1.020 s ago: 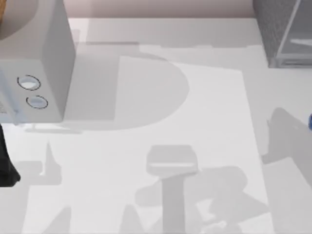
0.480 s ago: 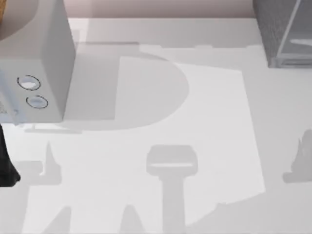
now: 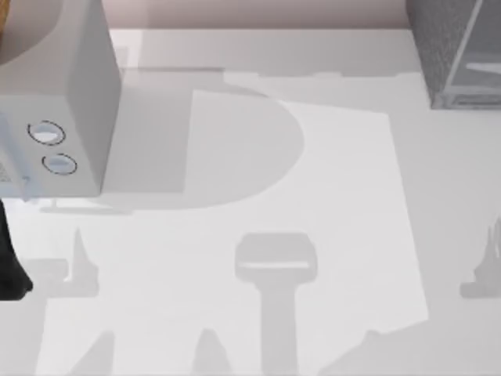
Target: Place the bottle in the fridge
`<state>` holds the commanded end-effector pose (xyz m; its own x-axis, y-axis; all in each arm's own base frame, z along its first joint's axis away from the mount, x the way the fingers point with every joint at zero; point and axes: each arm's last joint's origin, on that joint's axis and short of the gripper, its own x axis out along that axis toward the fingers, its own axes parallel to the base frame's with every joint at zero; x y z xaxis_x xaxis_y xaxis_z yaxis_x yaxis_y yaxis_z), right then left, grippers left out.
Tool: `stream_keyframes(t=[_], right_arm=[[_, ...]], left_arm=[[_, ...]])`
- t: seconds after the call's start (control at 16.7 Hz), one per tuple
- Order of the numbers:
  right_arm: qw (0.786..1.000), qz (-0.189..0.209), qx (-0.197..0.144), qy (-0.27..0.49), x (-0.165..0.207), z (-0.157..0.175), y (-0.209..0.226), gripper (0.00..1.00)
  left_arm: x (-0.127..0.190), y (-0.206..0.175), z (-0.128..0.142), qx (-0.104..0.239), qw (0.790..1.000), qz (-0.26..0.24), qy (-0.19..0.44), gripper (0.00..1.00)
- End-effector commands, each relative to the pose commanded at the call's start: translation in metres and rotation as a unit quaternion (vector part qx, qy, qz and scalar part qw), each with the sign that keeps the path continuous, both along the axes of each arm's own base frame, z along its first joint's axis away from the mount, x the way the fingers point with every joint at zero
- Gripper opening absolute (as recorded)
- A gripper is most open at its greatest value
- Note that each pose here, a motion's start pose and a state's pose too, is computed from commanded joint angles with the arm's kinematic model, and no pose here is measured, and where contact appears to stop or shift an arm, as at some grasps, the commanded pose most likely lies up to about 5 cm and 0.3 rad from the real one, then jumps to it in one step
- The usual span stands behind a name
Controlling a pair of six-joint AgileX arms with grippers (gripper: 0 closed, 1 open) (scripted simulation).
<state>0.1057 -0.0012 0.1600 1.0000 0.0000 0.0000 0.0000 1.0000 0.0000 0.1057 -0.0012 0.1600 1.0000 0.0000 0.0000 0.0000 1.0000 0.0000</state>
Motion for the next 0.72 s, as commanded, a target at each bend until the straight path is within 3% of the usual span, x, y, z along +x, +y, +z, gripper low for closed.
stream_keyframes(t=[0.24,0.48,0.72], right_arm=[[1.0,0.005,0.003,-0.017,0.0,0.01,0.0,0.01],[0.998,0.012,0.004,-0.055,0.006,0.047,-0.001,0.01],[0.998,0.018,-0.003,-0.066,0.035,0.087,-0.005,0.01]], left_arm=[[0.0,0.0,0.0,0.0,1.0,0.0,0.0,1.0],[0.0,0.0,0.0,0.0,1.0,0.0,0.0,1.0],[0.0,0.0,0.0,0.0,1.0,0.0,0.0,1.0]])
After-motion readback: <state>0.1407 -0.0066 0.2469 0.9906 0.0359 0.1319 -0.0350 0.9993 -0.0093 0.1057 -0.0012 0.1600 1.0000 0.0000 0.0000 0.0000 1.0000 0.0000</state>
